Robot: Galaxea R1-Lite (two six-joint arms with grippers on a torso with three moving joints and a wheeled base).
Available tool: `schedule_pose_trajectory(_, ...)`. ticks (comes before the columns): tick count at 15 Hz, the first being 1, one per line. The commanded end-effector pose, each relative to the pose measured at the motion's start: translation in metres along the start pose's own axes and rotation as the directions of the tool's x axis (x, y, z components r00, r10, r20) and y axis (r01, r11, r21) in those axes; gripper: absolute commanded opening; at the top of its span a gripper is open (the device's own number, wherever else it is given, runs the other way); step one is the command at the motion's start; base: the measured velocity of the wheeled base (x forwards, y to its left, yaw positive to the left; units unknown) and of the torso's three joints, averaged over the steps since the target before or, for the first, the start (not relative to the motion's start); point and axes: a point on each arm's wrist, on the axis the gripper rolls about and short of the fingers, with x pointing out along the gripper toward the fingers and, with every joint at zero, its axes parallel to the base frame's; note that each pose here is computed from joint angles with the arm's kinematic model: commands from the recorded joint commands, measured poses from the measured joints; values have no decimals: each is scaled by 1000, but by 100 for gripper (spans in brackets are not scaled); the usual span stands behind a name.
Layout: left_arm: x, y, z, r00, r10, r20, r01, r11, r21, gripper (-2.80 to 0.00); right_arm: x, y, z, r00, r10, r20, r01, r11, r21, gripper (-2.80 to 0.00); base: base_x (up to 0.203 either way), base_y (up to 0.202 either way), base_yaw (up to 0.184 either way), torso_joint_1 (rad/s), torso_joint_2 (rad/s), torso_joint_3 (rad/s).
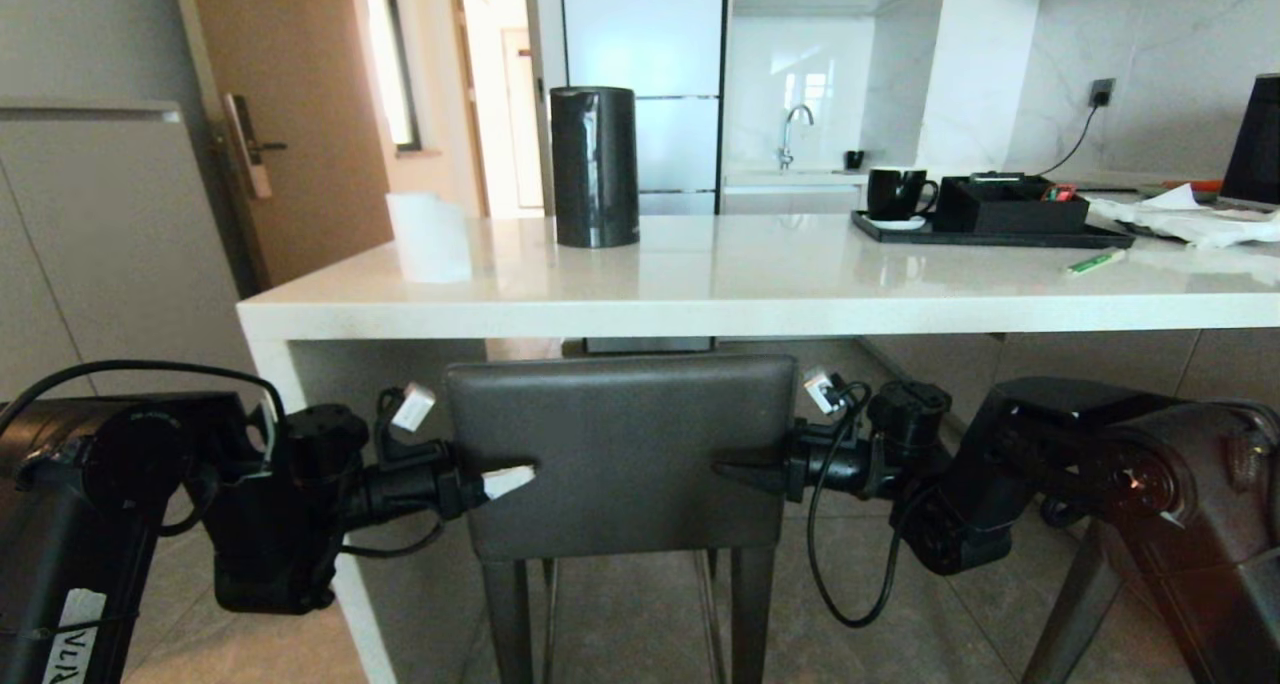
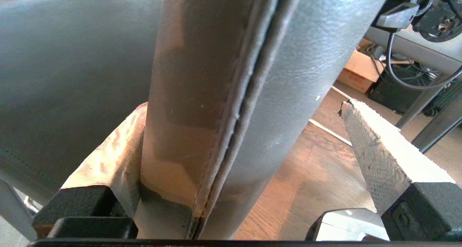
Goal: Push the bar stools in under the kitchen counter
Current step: Pull the gray chair out from under the dining table
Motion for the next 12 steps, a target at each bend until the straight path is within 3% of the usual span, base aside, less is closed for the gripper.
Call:
schedule_pose_trajectory(1,0,0,0,1000,-5,1,5,1000,4,0,0,0,0,1000,7,3,-7,1000,-5,0,0,0,0,0,0,0)
schedule_pose_trajectory(5,3,-2,0,1000,-12,0,12,1000,6,0,1,-1,0,1000,7,4,-7,1000,-8,0,-16,0,0,1,-1,0)
schedule_pose_trajectory(12,5,-6,0,1000,-22,-5,22,1000,5,0,1,-1,1,1000,7,5,-7,1000,-7,0,-191,0,-3,2,2,2)
